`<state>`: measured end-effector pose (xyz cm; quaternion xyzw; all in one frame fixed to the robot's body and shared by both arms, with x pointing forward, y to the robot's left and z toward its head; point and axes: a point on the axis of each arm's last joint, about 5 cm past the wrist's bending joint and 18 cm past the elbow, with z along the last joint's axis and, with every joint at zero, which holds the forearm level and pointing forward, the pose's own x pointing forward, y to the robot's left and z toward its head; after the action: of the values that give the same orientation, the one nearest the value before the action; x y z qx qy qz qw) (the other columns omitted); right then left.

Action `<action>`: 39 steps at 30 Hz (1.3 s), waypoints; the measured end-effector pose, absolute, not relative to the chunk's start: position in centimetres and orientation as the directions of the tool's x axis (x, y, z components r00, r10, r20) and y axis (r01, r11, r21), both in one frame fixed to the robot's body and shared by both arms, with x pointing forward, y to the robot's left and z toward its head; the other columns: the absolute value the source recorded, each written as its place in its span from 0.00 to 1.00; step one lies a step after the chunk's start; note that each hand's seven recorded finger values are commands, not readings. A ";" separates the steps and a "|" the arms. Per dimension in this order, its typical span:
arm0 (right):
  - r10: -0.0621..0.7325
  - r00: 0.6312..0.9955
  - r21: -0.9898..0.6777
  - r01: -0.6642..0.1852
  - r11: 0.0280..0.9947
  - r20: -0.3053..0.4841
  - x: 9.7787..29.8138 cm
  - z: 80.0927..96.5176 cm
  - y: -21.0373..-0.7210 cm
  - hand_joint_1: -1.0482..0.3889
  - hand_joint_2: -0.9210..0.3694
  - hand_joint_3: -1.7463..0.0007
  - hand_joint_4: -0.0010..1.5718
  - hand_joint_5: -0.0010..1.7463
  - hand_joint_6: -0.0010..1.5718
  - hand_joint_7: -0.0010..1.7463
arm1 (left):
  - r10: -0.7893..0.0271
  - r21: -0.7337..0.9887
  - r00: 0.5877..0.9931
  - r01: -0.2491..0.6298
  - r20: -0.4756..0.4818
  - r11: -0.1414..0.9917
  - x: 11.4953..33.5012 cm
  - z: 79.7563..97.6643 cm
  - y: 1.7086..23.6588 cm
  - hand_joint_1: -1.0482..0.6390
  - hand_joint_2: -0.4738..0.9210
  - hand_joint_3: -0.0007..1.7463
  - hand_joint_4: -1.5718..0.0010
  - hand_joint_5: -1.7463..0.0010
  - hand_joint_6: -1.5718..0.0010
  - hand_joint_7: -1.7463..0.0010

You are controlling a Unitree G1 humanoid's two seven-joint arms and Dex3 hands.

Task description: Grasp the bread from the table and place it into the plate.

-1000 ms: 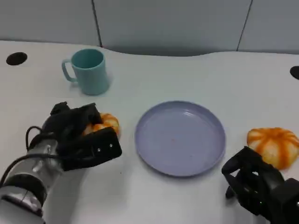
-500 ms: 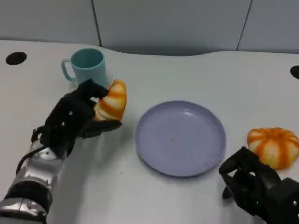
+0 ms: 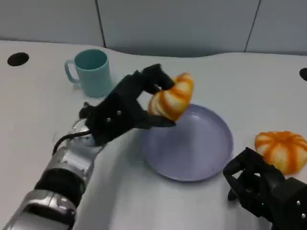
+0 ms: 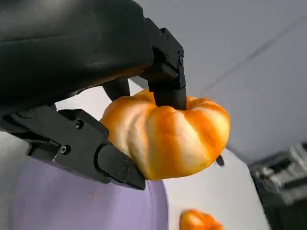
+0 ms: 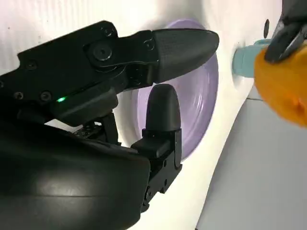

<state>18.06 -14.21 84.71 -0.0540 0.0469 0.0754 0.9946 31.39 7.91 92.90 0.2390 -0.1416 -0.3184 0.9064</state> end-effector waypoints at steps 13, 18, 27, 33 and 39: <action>0.159 0.980 -0.109 -0.172 0.979 -0.119 18.1 84.7 -13.8 0.54 0.00 0.80 0.37 1.00 0.24 1.00 | -0.663 0.827 0.738 0.447 -0.124 0.342 31.9 92.6 4.7 0.38 0.96 0.02 0.70 0.05 0.76 0.08; 0.165 0.980 -0.106 -0.177 0.978 -0.114 18.1 84.7 -13.6 0.54 0.00 0.80 0.37 1.00 0.24 1.00 | -0.681 0.888 0.709 0.417 -0.184 0.195 32.1 92.9 4.6 0.27 0.99 0.01 0.86 0.41 0.79 0.53; 0.165 0.980 -0.093 -0.175 0.980 -0.113 18.1 84.7 -13.4 0.54 0.00 0.80 0.40 1.00 0.25 1.00 | -0.700 0.923 0.673 0.381 -0.239 0.051 32.2 93.0 4.5 0.13 1.00 0.04 1.00 0.85 0.89 0.95; 0.162 0.981 -0.094 -0.172 0.981 -0.110 18.2 84.8 -13.4 0.54 0.00 0.79 0.36 1.00 0.24 1.00 | -0.696 0.915 0.669 0.402 -0.259 0.045 32.4 93.3 4.6 0.12 1.00 0.05 1.00 0.91 0.91 0.96; 0.168 0.980 -0.095 -0.178 0.979 -0.110 18.5 84.7 -13.4 0.53 0.00 0.79 0.35 1.00 0.24 1.00 | -0.701 0.877 0.669 0.461 -0.247 0.132 32.8 94.1 5.0 0.15 1.00 0.04 0.98 0.89 0.88 0.95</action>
<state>18.45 -13.44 84.74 -0.0522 0.0510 0.0871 0.9935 32.78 4.95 94.09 0.5306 -0.1127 -0.3906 0.7438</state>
